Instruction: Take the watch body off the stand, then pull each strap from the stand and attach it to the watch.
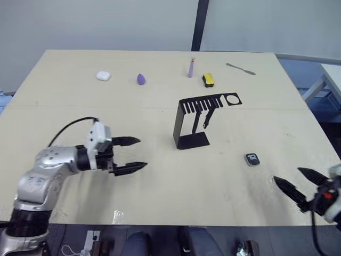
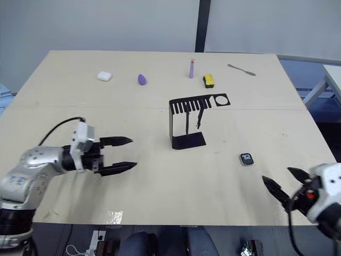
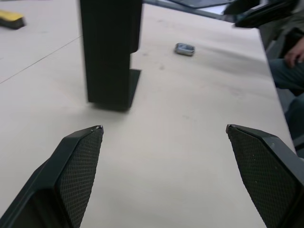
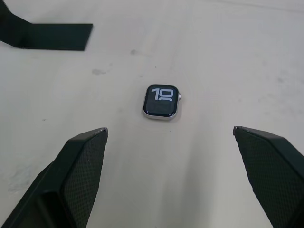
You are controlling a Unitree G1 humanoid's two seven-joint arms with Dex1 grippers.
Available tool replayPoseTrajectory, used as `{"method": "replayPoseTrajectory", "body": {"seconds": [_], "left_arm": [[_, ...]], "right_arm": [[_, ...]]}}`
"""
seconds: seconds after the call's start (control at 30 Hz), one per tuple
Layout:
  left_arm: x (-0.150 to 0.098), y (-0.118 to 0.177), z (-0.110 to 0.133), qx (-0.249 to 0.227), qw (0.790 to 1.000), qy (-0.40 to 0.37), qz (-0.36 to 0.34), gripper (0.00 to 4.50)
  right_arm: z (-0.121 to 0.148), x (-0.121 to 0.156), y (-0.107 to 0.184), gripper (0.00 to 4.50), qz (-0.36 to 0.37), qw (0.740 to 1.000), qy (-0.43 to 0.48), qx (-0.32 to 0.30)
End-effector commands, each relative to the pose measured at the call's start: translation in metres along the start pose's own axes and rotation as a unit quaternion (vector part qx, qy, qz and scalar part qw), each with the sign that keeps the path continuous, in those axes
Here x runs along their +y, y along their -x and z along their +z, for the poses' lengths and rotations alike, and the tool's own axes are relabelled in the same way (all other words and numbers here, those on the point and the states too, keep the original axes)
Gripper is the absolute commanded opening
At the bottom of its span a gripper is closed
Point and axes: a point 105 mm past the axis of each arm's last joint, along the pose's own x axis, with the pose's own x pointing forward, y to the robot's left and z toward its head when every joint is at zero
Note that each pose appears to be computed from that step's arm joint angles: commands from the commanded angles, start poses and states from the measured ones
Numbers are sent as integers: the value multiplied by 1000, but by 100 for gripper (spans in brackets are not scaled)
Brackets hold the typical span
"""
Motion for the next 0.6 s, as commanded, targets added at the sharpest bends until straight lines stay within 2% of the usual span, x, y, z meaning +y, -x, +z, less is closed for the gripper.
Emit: {"method": "replayPoseTrajectory", "body": {"seconds": [0.03, 0.1, 0.17, 0.3, 0.37, 0.47, 0.6], "left_arm": [[6, 14, 10, -12, 1000, -8, 24, 450], [3, 10, 12, -15, 1000, -12, 19, 450], [-4, -7, 14, -25, 999, -19, 8, 450], [-16, -42, 16, -37, 999, -24, 18, 450], [-11, -55, 11, -27, 998, -20, 60, 450], [-2, -71, 10, -38, 991, -12, 126, 450], [2, -87, 13, -46, 985, -13, 165, 450]], "right_arm": [[18, 7, 20, 449, 30, 999, 16, -21], [19, 7, 23, 449, 35, 999, 14, -22], [22, 12, 18, 449, 47, 998, 13, -30], [31, 36, 3, 449, 95, 994, 21, -47], [36, 48, -6, 449, 116, 991, 22, -58], [44, 75, -21, 449, 158, 984, 30, -74], [53, 98, -37, 449, 193, 976, 33, -94]]}}
